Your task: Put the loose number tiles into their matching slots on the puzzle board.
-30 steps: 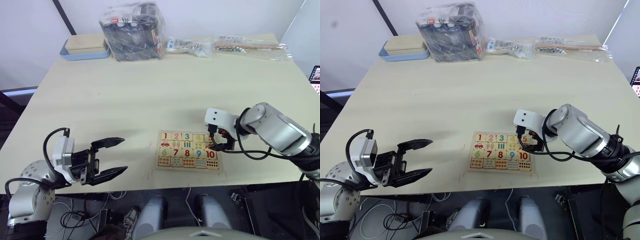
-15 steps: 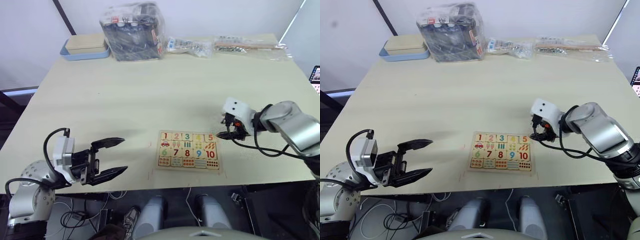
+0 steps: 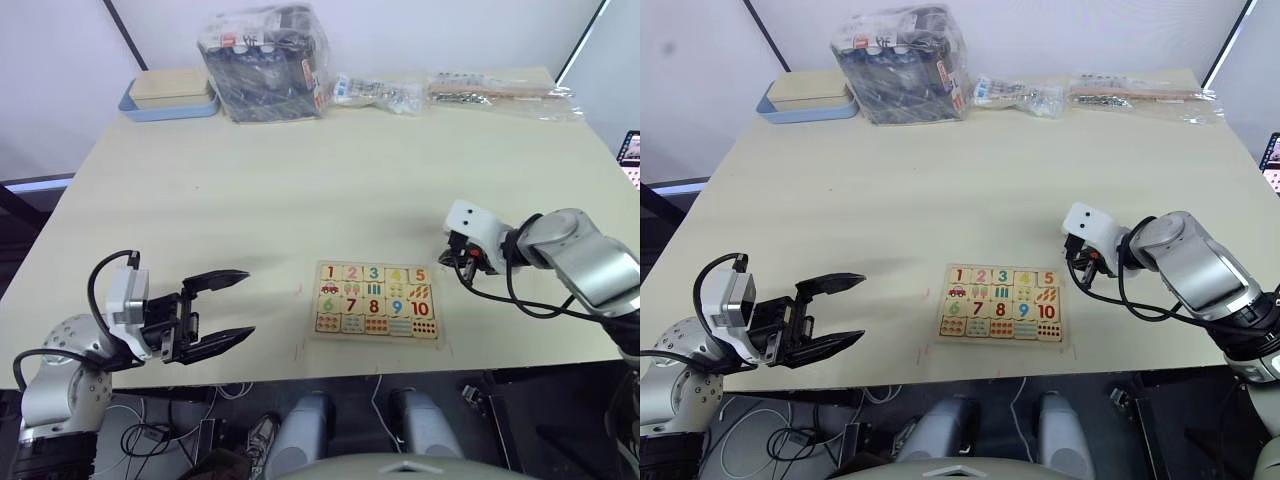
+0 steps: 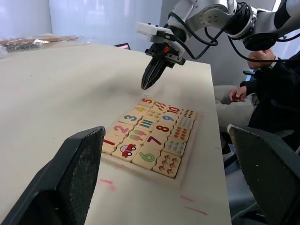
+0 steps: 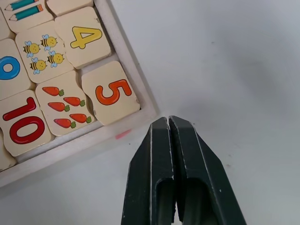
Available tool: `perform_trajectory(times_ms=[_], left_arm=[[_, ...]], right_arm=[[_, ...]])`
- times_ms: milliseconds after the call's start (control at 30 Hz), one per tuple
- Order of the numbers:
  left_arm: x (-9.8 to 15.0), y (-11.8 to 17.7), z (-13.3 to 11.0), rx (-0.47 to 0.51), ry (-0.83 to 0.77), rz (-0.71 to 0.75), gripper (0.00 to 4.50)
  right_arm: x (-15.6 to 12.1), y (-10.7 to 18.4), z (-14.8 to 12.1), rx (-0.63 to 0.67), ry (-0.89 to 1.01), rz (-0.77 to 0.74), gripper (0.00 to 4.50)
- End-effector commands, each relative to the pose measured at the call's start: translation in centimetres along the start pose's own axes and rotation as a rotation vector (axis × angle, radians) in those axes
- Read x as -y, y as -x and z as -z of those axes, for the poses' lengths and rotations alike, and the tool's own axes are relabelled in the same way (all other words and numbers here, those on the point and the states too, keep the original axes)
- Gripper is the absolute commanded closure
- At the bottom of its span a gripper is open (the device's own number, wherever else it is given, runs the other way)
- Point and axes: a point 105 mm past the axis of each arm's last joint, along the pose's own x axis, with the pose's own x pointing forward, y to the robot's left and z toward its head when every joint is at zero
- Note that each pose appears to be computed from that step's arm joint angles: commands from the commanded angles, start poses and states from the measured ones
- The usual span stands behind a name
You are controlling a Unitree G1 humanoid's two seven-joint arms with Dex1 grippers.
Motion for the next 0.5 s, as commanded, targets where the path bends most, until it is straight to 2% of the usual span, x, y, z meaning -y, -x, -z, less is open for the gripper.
perform_trajectory(times_ms=[33, 500], left_arm=[[0.13, 0.01, -0.21, 0.008, -0.014, 0.008, 0.00], [0.31, 0.01, -0.14, 0.010, -0.011, 0.002, 0.00]], right_arm=[[0.16, 0.08, -0.75, 0.020, 0.043, 0.020, 4.46], [-0.33, -0.50, -0.91, 0.017, 0.060, 0.006, 4.46]])
